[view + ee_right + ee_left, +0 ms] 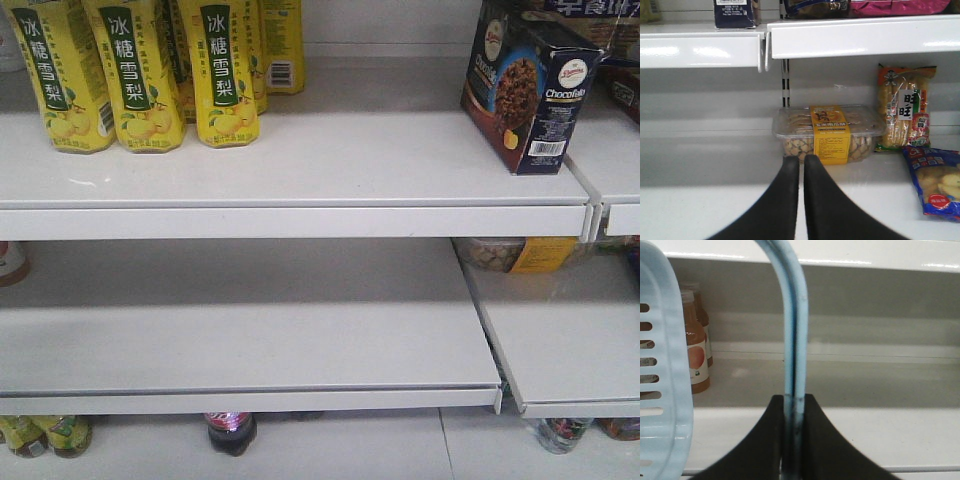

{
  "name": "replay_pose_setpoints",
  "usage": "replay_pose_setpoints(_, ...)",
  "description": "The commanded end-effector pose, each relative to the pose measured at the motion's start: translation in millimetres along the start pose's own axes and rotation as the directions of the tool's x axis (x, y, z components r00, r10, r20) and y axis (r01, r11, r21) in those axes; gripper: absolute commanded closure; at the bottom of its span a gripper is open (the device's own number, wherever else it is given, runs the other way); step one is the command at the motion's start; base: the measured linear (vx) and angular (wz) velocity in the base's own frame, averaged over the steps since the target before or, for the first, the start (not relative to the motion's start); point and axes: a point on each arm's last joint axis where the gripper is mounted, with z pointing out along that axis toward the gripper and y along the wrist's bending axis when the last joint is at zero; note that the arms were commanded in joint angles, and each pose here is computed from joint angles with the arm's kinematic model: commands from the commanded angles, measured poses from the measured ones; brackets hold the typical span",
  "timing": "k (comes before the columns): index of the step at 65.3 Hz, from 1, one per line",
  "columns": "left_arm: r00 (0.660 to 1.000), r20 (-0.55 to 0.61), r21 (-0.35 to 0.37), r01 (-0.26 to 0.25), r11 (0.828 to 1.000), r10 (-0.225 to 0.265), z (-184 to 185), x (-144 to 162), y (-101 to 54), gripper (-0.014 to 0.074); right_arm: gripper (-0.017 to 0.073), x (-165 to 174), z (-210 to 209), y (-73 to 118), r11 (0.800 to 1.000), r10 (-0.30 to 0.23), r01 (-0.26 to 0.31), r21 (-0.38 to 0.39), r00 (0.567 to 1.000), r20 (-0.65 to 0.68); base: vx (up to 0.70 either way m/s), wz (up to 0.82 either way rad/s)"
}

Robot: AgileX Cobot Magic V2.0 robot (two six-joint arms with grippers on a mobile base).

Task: Left arm holds basket, right arm returns cookies

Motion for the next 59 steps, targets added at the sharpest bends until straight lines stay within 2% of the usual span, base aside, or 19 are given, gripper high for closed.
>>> replay_pose_setpoints(1,0.988,0.149,0.014,-0.040,0.999,0.037,-5,-20,-2.2,0.0596,0.0570,-16,-1,-3.1,0.999,-0.003,-0.001,0.039,0.996,0.091,0.00,0.00)
replay_pose_setpoints(3,0.988,0.149,0.014,-0.040,0.999,0.037,-5,-20,-2.2,0.0596,0.0570,-16,-1,-3.4,0.999,-0.011,0.007,0.043,0.996,0.093,0.00,0.00)
replay_pose_setpoints(7,0.988,0.149,0.014,-0.040,0.999,0.037,-5,-20,-2.2,0.0596,0.0570,-14,-2,-3.8,0.999,0.016,-0.020,0.044,0.995,0.104,0.00,0.00)
replay_pose_setpoints(12,0.988,0.149,0.014,-0.040,0.999,0.037,-5,-20,-2.2,0.0596,0.0570,-8,-2,-4.0,0.999,0.024,-0.029,0.041,0.992,0.127,0.00,0.00)
replay_pose_setpoints(22,0.988,0.149,0.014,-0.040,0.999,0.037,-5,-20,-2.2,0.0596,0.0570,13,-5,-3.9,0.999,0.015,-0.021,0.030,0.979,0.205,0.00,0.00)
replay_pose_setpoints(38,0.988,0.149,0.014,-0.040,0.999,0.037,-4,-20,-2.2,0.0596,0.0570,17,-5,-4.3,0.999,0.006,-0.012,0.037,0.987,0.162,0.00,0.00)
replay_pose_setpoints(50,0.988,0.149,0.014,-0.040,0.999,0.037,-4,-20,-2.2,0.0596,0.0570,17,-5,-0.6,0.999,-0.026,0.030,-0.022,0.987,0.160,0.00,0.00)
replay_pose_setpoints(59,0.988,0.149,0.014,-0.040,0.999,0.037,-4,-20,-2.2,0.0596,0.0570,17,-5,0.1,0.999,-0.025,0.031,-0.034,0.987,0.159,0.00,0.00)
